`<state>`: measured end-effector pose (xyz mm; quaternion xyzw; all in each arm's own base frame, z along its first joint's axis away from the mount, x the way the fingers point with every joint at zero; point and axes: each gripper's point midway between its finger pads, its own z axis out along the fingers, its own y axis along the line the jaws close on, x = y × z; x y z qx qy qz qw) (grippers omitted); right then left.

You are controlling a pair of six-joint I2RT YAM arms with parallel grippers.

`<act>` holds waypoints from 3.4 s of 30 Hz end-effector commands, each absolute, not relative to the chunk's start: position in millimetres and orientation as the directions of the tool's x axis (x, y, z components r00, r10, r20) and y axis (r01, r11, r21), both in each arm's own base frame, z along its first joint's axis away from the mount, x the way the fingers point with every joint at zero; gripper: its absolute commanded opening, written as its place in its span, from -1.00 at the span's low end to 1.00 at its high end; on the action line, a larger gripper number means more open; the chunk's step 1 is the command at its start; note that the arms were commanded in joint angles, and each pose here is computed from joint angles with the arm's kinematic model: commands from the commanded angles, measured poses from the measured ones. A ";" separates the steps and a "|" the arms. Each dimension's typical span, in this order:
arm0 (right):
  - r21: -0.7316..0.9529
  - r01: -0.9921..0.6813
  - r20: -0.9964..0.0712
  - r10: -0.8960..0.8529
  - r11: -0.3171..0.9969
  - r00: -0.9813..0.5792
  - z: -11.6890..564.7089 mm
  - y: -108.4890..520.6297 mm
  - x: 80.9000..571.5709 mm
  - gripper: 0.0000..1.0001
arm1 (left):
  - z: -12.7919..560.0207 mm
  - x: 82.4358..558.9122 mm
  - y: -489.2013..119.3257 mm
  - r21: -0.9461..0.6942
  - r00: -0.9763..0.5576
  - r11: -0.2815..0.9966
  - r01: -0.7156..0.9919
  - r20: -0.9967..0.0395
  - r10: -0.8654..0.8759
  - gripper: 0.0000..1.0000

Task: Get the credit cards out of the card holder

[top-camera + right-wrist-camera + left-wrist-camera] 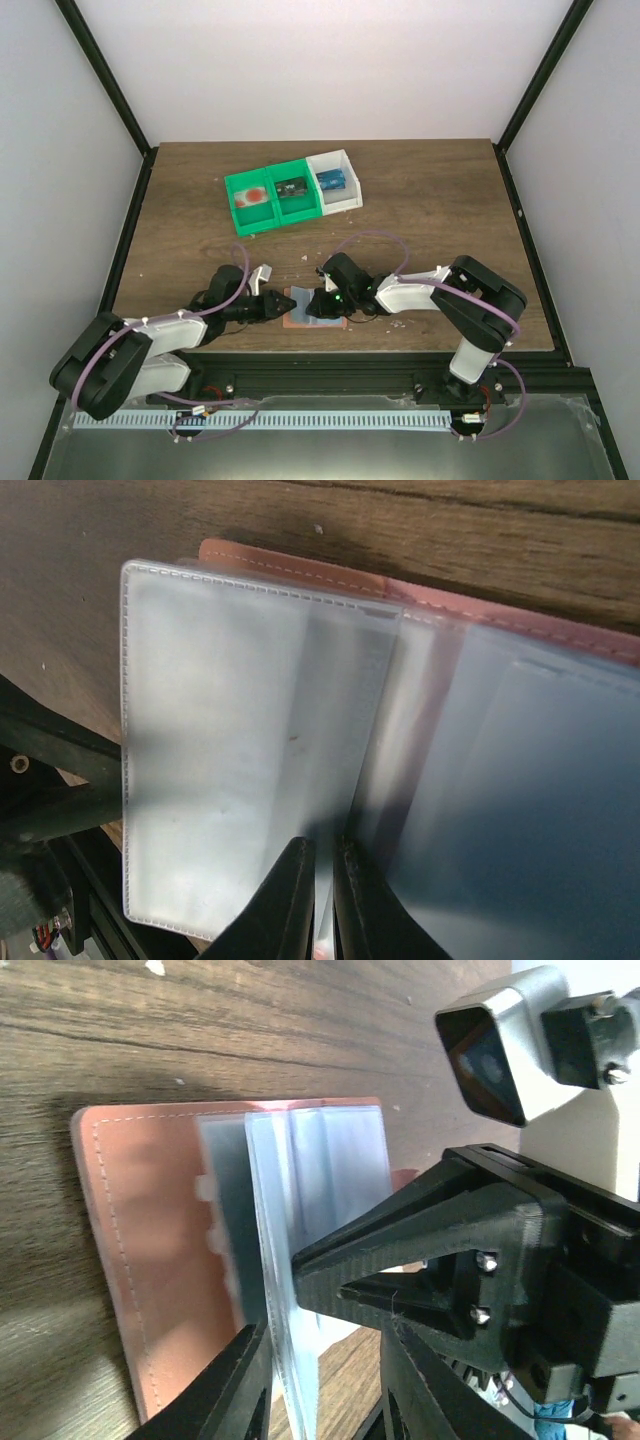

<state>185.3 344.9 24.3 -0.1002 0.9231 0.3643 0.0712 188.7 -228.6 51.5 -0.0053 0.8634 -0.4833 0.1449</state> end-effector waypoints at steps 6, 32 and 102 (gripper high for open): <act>0.640 -0.213 -0.143 -0.158 0.738 -0.977 7.9 340.7 170.3 -0.83 | 70.7 192.0 -231.4 -0.835 -0.946 0.519 0.182 -0.293 -0.140 -0.28; 0.643 -0.214 -0.140 -0.162 0.735 -0.977 7.1 341.4 169.6 -0.83 | 48.1 192.4 -226.8 -0.806 -0.953 0.572 0.152 -0.272 -0.130 -0.08; 0.670 -0.211 -0.131 -0.167 0.712 -0.977 6.0 346.3 166.6 -0.82 | 66.0 190.6 -239.9 -0.840 -0.961 0.517 0.167 -0.255 -0.104 -0.47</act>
